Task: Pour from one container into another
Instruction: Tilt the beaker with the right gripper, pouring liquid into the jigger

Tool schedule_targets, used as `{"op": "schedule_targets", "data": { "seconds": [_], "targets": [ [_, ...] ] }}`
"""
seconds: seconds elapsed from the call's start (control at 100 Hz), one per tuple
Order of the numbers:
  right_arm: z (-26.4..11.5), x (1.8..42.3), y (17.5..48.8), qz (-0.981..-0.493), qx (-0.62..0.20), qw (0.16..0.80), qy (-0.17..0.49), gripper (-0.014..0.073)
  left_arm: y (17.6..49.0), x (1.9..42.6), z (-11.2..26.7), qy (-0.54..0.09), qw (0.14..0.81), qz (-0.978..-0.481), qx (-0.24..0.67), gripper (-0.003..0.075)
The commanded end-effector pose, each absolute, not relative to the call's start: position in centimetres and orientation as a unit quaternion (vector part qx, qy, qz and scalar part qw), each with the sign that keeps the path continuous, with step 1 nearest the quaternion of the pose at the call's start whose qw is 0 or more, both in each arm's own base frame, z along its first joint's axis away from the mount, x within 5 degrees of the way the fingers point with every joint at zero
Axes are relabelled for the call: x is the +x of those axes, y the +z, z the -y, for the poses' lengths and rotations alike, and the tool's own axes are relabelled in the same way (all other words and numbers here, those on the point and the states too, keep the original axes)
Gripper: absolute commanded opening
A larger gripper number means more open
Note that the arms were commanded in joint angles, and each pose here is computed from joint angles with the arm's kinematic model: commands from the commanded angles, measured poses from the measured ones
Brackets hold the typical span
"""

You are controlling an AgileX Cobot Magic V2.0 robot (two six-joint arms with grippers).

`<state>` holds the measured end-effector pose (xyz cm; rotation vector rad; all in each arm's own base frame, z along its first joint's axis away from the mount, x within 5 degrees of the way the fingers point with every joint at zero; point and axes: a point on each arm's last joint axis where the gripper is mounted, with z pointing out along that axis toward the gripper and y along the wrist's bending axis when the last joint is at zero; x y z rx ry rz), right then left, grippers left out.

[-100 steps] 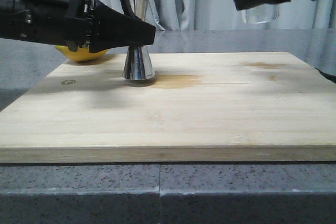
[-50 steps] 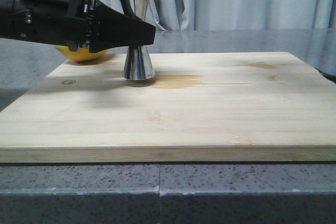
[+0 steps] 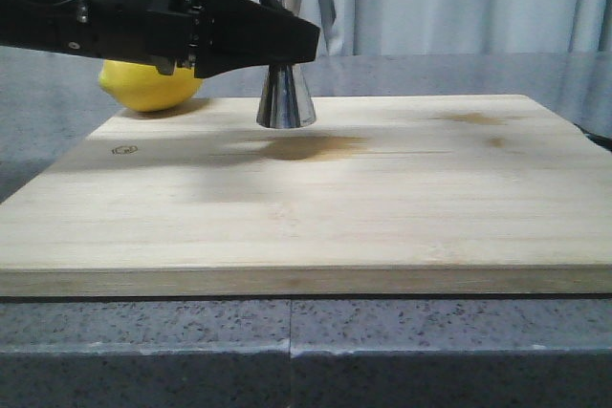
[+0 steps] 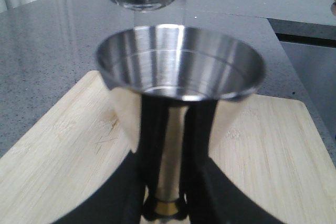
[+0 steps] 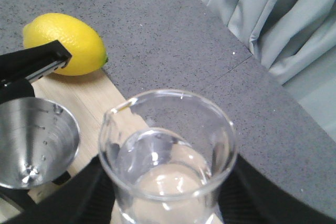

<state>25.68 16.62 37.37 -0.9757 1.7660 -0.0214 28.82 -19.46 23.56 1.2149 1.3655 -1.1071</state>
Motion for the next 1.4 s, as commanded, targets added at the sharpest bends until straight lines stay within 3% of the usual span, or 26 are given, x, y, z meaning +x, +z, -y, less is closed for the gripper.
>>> {"op": "schedule_targets", "data": {
  "seconds": [0.0, 1.39],
  "targets": [
    [-16.6, 25.1, 40.1, -0.692, -0.422, 0.585, -0.021, 0.0284, 26.5, 28.3, 19.8, -0.491, 0.517, -0.508, 0.483, 0.0114],
    [-18.7, 24.9, 39.3, -0.588, -0.559, 0.567, -0.14, 0.0279, 26.3, 28.5, 19.8, -0.48, 0.518, -0.519, 0.481, 0.0114]
  ]
}}
